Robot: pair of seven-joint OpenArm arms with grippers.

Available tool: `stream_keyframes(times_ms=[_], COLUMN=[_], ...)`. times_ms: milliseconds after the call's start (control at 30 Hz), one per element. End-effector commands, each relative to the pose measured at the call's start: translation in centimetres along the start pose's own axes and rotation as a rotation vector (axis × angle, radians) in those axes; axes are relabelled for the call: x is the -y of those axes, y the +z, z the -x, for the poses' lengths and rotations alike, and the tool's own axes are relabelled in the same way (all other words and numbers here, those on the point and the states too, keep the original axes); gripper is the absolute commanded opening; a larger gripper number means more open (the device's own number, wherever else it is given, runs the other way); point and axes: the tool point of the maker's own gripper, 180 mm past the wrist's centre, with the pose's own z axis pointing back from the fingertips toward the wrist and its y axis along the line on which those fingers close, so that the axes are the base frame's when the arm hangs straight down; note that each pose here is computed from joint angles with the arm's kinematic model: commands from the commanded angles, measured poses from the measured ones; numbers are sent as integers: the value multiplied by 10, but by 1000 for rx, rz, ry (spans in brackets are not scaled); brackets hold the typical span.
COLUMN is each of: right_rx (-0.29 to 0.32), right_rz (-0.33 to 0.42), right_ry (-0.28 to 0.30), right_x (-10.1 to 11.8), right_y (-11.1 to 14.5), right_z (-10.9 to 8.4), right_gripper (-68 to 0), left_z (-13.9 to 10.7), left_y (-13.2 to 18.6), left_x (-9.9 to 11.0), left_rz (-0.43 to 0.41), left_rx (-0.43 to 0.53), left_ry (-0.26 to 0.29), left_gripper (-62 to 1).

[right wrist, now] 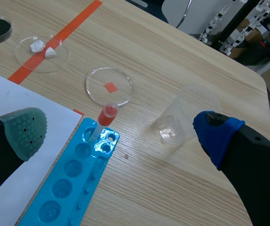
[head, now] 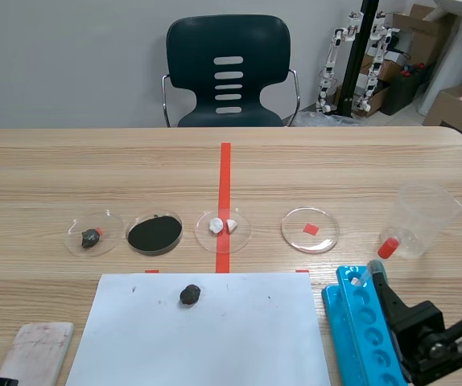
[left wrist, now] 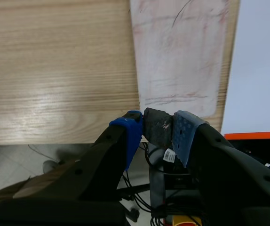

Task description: Rub the mineral on the streak plate below the first streak

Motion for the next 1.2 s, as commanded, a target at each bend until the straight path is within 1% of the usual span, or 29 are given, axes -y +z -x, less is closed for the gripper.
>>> stream_keyframes(times_ms=[0, 67, 233, 400, 600, 700, 900, 1033, 1167], right_rx=[41, 40, 40, 40, 40, 40, 40, 40, 40], right_rz=[13, 13, 13, 13, 13, 13, 13, 13, 13], right_ry=[1, 1, 1, 1, 1, 1, 1, 1, 1], right_x=[4, 4, 4, 4, 4, 4, 4, 4, 4], right_y=[-2, -2, -2, -2, -2, -2, -2, -2, -2], right_z=[-12, -12, -12, -12, -12, -12, -12, -12, -12], right_gripper=[4, 4, 4, 4, 4, 4, 4, 4, 4], left_z=[-5, -5, -12, -11, -3, -2, -5, -4, -4], left_y=[-1, -4, -9, -14, -21, -25, -26, -27, -28], left_x=[0, -2, -1, 1, 0, 1, 3, 11, 26], left_rz=[1, 0, 7, 16, 16, 21, 27, 51, 122], left_rx=[5, -8, 2, -9, -36, -36, -30, -28, -32], left_ry=[17, 31, 61, 86, 108, 121, 128, 127, 136], left_gripper=[-498, -498, -498, -498, -498, -498, -498, -498, -498])
